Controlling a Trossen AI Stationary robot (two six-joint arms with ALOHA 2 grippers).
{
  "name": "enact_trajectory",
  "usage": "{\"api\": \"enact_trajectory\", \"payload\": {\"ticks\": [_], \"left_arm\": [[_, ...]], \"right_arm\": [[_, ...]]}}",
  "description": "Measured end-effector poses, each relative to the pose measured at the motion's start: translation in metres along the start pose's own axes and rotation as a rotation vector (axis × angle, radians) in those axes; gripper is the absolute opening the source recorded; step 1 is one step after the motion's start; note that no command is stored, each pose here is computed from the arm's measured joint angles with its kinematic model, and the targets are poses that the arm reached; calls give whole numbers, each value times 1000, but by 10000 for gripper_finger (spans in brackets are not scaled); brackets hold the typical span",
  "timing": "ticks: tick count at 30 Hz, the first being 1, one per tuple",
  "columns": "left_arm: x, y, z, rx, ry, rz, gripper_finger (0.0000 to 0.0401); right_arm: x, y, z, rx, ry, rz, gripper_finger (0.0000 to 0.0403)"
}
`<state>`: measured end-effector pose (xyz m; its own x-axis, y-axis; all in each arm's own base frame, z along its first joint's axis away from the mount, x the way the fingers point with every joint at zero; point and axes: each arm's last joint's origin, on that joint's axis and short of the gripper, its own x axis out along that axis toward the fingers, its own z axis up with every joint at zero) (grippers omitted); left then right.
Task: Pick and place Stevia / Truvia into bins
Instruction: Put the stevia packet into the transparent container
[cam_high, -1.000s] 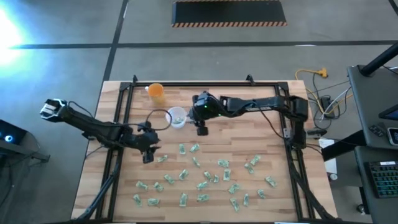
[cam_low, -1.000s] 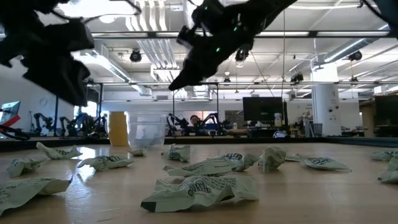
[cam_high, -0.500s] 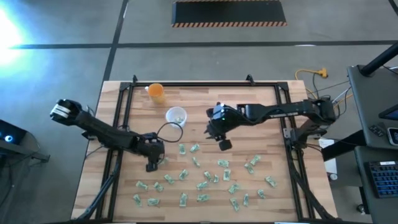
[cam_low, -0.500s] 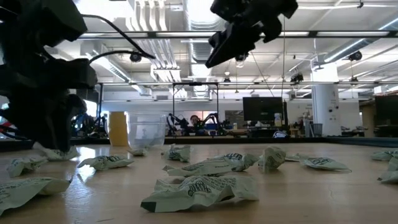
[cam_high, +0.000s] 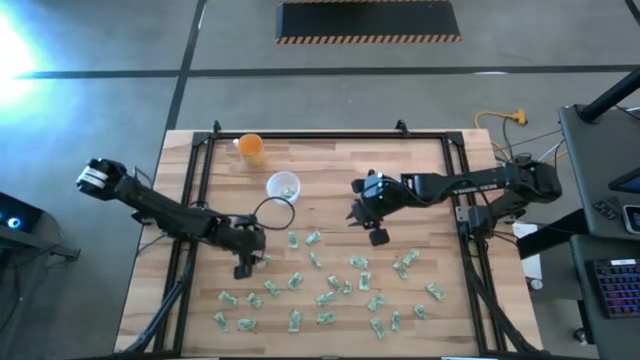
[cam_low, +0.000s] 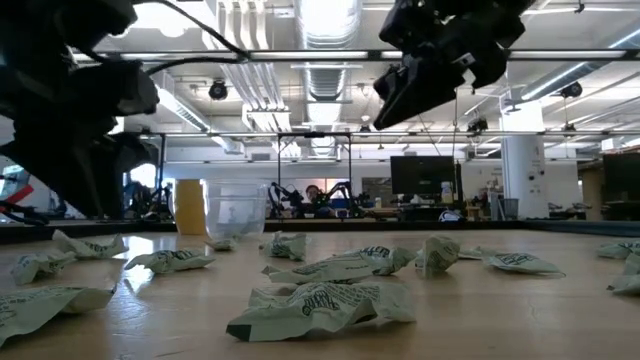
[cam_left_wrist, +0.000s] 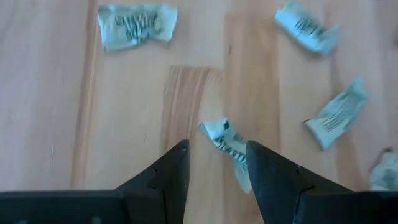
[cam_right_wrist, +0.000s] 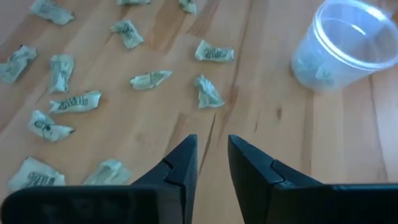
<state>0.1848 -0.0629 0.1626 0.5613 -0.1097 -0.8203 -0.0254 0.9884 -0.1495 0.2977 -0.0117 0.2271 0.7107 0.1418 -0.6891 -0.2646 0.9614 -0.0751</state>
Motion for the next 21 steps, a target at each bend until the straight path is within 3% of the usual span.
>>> {"api": "enact_trajectory", "payload": {"ticks": [6,21], "left_arm": [[4,-7,4,8,-26,-69,140],[32,-8,-5,-22,134,2,128]], "right_arm": [[4,4,-17,54,48,13,72],[9,10,-26,71,53,25,68]]}}
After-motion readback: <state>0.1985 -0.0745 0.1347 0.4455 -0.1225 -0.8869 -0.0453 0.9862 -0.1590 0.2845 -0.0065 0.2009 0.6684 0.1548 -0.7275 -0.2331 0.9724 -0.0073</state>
